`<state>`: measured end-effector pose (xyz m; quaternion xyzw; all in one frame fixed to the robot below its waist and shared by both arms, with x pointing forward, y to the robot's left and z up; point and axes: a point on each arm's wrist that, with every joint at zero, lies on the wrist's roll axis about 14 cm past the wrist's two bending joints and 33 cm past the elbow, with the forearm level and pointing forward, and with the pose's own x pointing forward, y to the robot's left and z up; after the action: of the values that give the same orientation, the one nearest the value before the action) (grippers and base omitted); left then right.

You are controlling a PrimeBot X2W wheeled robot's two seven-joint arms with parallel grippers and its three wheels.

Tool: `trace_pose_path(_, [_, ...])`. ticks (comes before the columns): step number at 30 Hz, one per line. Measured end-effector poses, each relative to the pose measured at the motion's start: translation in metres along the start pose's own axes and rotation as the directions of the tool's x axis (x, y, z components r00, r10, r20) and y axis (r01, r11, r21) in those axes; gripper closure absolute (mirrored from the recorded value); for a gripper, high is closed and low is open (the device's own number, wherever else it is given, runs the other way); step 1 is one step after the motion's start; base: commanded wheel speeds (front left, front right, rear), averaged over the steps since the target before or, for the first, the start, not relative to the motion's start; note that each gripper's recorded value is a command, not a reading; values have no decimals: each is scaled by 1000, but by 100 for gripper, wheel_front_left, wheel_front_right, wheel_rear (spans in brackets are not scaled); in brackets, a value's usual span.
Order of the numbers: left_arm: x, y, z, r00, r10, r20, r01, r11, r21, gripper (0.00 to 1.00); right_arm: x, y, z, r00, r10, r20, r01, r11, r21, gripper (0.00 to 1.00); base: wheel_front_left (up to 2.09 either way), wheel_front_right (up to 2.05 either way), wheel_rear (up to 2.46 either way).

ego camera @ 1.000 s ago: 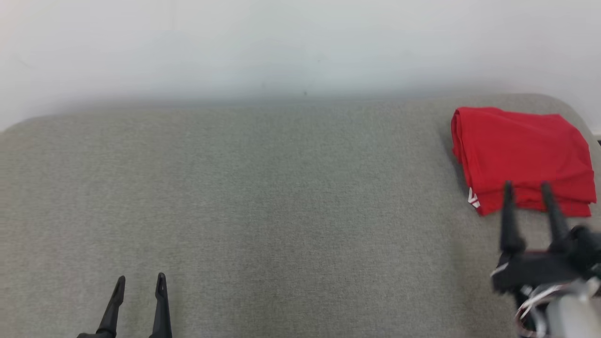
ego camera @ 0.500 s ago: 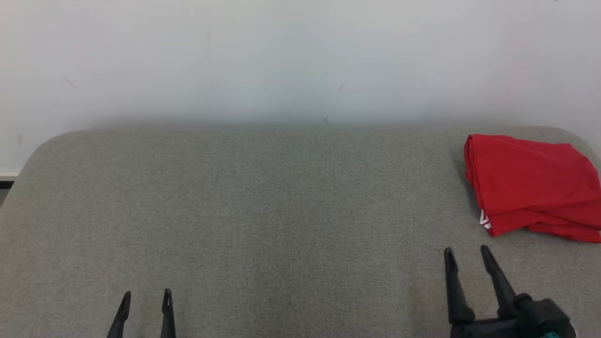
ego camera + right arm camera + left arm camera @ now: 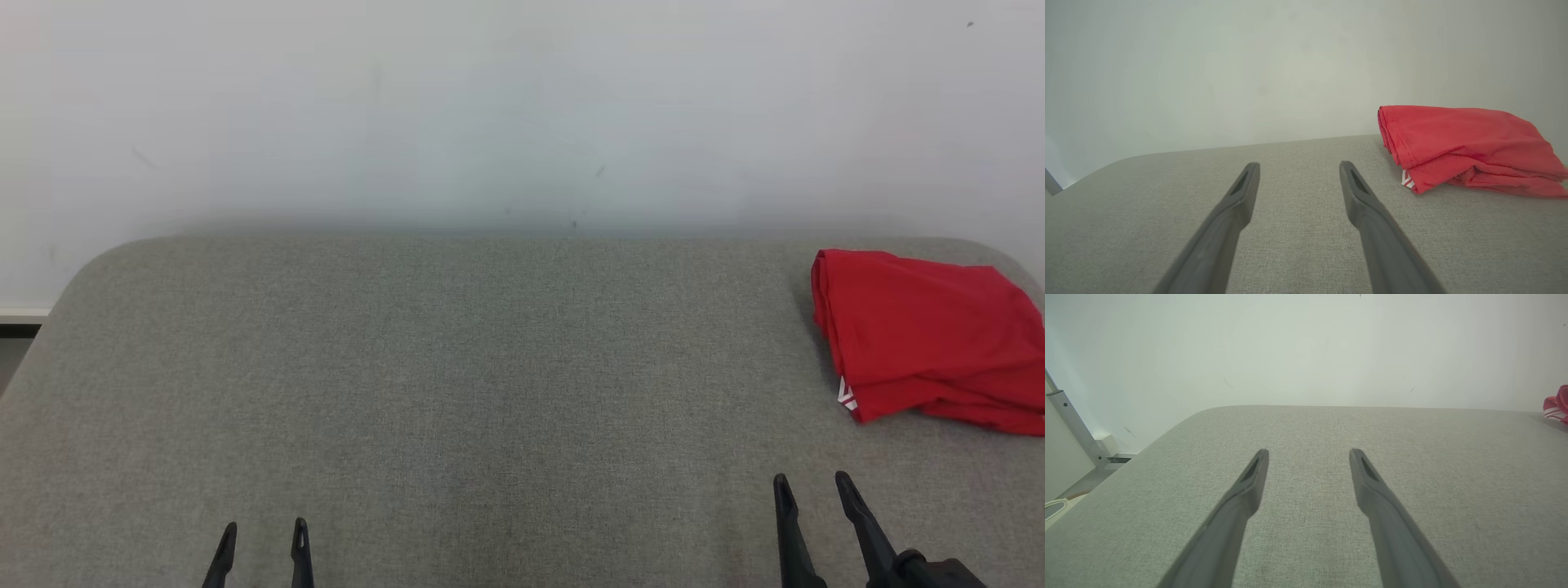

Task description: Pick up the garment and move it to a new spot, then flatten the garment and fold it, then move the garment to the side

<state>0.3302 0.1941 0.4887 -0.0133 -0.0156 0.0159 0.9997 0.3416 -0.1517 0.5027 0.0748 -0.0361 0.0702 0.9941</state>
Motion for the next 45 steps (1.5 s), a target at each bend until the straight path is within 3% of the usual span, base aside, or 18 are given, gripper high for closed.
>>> trace_pose_path(30, [3, 2, -3, 1000, 5, -11, -5, 1000, -1, 0, -1, -12, 0, 999, -39, -1, 39, 999, 10, 0, 0, 0, 0])
trace_pose_path(31, [2, 2, -4, 1000, 7, -15, -7, 1000, 0, 100, -2, -12, -2, 999, -40, -5, 40, 999, 12, 100, 0, 0, 0])
trace_pose_path(37, [-3, 2, -24, 996, 9, -85, -10, 1000, -12, 100, -11, -15, -23, 995, -56, -78, 58, 998, 25, 100, 0, 0, 0])
trace_pose_path(45, [-1, 3, -30, 993, 29, -116, -49, 983, -174, 100, -11, -28, -26, 989, -110, -102, 126, 978, 164, 100, 0, 0, 0])
